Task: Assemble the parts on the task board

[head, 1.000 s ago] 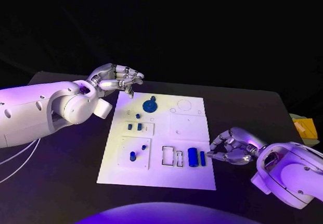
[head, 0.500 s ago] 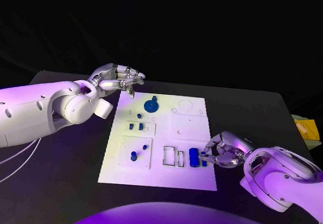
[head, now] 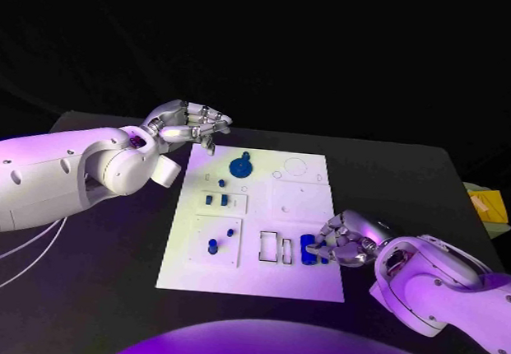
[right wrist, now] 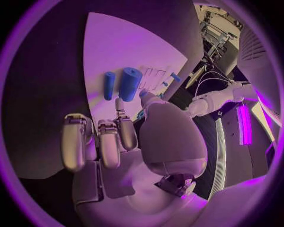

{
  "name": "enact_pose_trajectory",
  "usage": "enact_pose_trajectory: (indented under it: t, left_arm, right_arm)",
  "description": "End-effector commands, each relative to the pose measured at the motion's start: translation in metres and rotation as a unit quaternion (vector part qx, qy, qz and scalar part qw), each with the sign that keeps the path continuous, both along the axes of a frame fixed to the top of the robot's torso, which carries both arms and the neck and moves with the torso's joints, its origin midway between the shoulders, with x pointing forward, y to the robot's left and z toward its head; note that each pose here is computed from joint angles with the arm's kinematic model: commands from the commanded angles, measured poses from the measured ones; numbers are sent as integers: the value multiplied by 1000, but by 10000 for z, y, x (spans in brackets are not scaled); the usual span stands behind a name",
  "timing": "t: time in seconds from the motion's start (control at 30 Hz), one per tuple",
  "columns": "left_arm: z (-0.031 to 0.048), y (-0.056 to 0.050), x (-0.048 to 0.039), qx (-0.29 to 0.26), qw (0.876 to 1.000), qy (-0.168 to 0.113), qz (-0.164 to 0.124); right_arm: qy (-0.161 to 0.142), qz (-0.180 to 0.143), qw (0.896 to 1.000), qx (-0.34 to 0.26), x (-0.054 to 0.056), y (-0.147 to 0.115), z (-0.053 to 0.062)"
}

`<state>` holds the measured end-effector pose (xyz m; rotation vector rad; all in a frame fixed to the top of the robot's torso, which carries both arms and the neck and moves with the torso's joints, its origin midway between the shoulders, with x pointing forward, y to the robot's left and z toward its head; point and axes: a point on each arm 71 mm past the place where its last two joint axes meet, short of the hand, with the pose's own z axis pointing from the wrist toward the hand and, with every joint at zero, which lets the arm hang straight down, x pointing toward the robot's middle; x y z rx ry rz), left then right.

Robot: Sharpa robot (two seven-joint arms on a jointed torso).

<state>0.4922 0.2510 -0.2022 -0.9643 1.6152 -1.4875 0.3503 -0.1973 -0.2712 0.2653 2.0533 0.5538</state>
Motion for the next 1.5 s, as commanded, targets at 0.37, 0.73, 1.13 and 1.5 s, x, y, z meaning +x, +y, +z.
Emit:
enact_pose_trajectory:
  t: [0.37,0.73,1.13,1.5]
  left_arm:
    - [14,-19,-8,-7,1000,-2,-5]
    - [15,-11,-13,-7,1000,-2,-5]
    - [16,-6,-15,-6,1000,-1,-5]
    - [14,-3,-17,-6,1000,0,-5]
  right_arm:
    - [28,19,999,-21,-40,85,-101]
    - [33,22,999,-36,-27,121,-192]
    - [32,12,999,-16,-16,187,-220]
    - [38,-2,999,-11,-7,176,-231]
